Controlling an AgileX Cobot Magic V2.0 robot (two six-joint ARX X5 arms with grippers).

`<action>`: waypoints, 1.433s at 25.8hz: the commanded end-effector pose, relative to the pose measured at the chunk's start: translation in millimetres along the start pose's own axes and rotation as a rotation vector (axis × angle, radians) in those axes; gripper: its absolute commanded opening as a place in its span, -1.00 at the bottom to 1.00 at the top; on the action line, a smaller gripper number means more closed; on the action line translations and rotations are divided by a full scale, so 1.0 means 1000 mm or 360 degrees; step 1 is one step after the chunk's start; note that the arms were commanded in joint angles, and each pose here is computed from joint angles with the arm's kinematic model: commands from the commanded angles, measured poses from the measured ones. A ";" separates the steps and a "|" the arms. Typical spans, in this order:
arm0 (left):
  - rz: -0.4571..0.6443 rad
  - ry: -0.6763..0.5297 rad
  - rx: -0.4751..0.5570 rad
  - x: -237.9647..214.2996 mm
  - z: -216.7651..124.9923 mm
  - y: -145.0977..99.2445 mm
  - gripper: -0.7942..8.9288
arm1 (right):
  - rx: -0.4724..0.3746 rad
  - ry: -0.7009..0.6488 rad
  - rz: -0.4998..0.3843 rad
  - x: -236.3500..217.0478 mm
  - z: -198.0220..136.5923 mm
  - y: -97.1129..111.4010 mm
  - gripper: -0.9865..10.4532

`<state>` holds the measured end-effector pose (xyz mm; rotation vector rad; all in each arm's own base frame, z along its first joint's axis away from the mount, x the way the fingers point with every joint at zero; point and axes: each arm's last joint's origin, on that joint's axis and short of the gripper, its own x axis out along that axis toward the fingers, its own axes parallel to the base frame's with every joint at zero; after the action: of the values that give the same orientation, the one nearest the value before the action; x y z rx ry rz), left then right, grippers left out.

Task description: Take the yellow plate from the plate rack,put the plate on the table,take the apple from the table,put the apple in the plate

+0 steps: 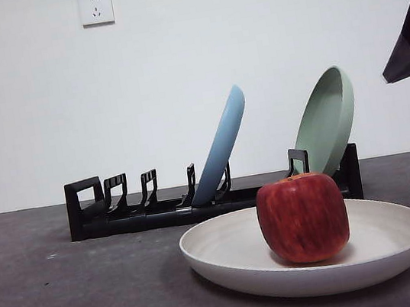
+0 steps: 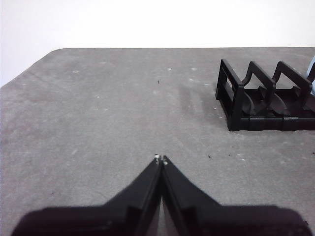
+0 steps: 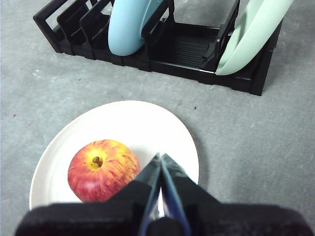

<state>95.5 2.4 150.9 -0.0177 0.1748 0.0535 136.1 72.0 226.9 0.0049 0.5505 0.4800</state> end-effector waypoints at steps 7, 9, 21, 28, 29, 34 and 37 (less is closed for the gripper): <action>0.0000 0.0012 -0.0011 0.001 -0.004 0.000 -0.84 | -0.0111 -0.0441 -0.0329 -0.052 0.000 -0.022 -0.83; 0.0001 0.0012 -0.0011 0.001 -0.004 0.000 -0.84 | -0.0073 -0.0552 -0.0466 -0.063 -0.007 -0.029 -0.83; 0.0000 0.0012 -0.0011 0.001 -0.004 0.000 -0.84 | 0.0006 -0.0794 -0.0632 -0.033 -0.071 -0.048 -0.83; 0.0000 0.0012 -0.0011 0.001 -0.004 0.000 -0.84 | 0.0095 -0.0695 -0.0617 -0.021 -0.091 -0.051 -0.83; 0.0000 0.0012 -0.0011 0.001 -0.004 0.000 -0.84 | 0.0099 -0.0678 -0.0617 -0.021 -0.092 -0.051 -0.83; 0.0001 0.0011 -0.0011 0.001 -0.004 0.000 -0.84 | 0.0123 -0.0617 -0.0613 -0.019 -0.096 -0.051 -0.83; 0.0000 0.0012 -0.0011 0.001 -0.004 0.000 -0.84 | 0.0159 -0.0624 -0.0605 -0.019 -0.096 -0.051 -0.83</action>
<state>95.5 2.4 150.9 -0.0178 0.1752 0.0527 95.7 5.9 151.7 0.0615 0.1610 0.0741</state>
